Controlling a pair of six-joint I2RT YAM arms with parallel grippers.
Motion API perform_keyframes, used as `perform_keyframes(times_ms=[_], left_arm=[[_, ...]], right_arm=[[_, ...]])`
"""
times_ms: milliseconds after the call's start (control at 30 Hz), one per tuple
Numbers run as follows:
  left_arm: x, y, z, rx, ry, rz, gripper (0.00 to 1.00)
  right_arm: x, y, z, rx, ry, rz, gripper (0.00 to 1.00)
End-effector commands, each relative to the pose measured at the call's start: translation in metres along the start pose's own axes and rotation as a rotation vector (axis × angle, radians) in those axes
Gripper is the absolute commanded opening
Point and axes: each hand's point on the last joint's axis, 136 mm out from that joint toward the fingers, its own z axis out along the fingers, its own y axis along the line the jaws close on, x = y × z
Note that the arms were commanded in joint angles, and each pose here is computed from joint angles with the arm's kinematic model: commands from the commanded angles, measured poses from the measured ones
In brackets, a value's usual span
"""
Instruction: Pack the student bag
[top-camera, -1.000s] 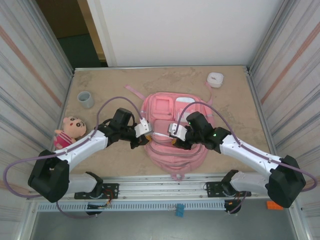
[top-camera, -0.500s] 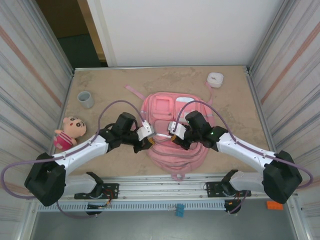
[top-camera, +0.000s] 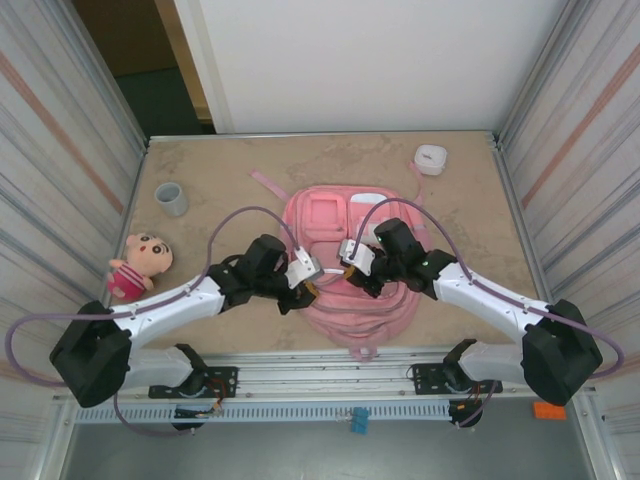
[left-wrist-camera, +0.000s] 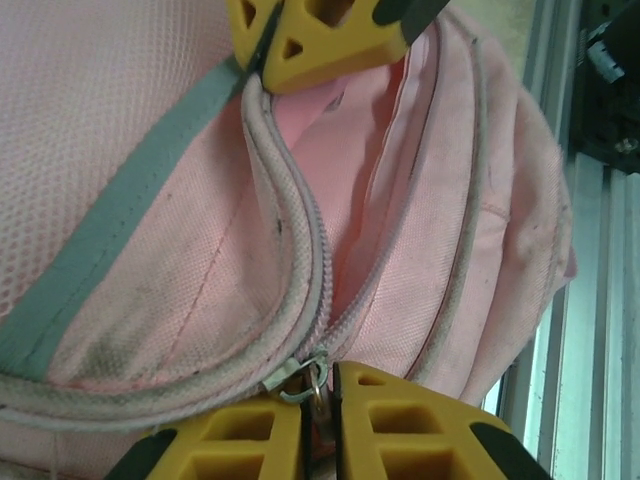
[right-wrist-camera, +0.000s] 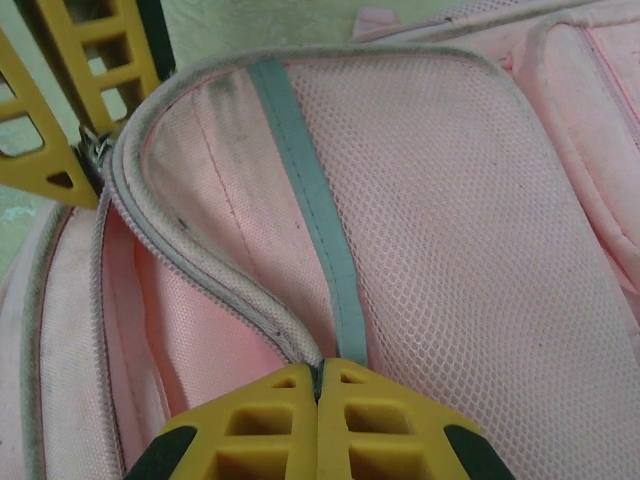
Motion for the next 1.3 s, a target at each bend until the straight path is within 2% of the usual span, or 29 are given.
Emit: perform_keyframes(times_ms=[0, 33, 67, 167, 267, 300, 400, 500, 700, 800, 1067, 1267], left_arm=[[-0.037, -0.012, 0.008, 0.014, -0.087, 0.055, 0.12], [-0.035, -0.007, 0.010, -0.015, -0.080, 0.042, 0.11], [-0.036, -0.003, 0.010, -0.038, -0.082, 0.034, 0.11], [-0.033, 0.007, 0.008, -0.099, -0.078, 0.012, 0.09], [-0.028, 0.015, 0.005, -0.148, -0.066, 0.001, 0.09], [-0.027, 0.016, 0.004, -0.158, -0.069, -0.002, 0.09], [-0.025, 0.018, 0.002, -0.179, -0.085, -0.012, 0.09], [-0.023, 0.024, -0.001, -0.214, -0.094, -0.038, 0.09], [-0.021, 0.026, -0.002, -0.230, -0.092, -0.051, 0.09], [-0.019, 0.028, -0.001, -0.242, -0.085, -0.055, 0.09], [-0.020, 0.024, 0.005, -0.216, -0.082, -0.081, 0.09], [-0.022, 0.021, 0.009, -0.195, -0.086, -0.098, 0.09]], right_arm=[[-0.052, -0.002, -0.017, 0.004, -0.182, -0.052, 0.07], [-0.051, -0.002, -0.022, 0.003, -0.173, -0.034, 0.23], [-0.049, -0.001, -0.027, -0.002, -0.165, -0.011, 0.34], [-0.045, -0.006, -0.054, 0.018, -0.145, 0.175, 0.48], [-0.034, -0.018, -0.080, 0.050, -0.144, 0.524, 0.56], [-0.030, -0.019, -0.092, 0.063, -0.161, 0.645, 0.57], [0.004, -0.027, -0.108, 0.146, -0.094, 0.988, 0.57], [0.031, -0.034, -0.121, 0.187, -0.022, 1.189, 0.57], [0.057, -0.055, -0.109, 0.042, -0.034, 1.537, 0.55], [0.063, -0.062, -0.097, 0.014, -0.020, 1.576, 0.50], [0.099, -0.060, -0.084, 0.122, 0.075, 1.597, 0.50], [0.105, -0.050, -0.071, 0.055, 0.090, 1.629, 0.49]])
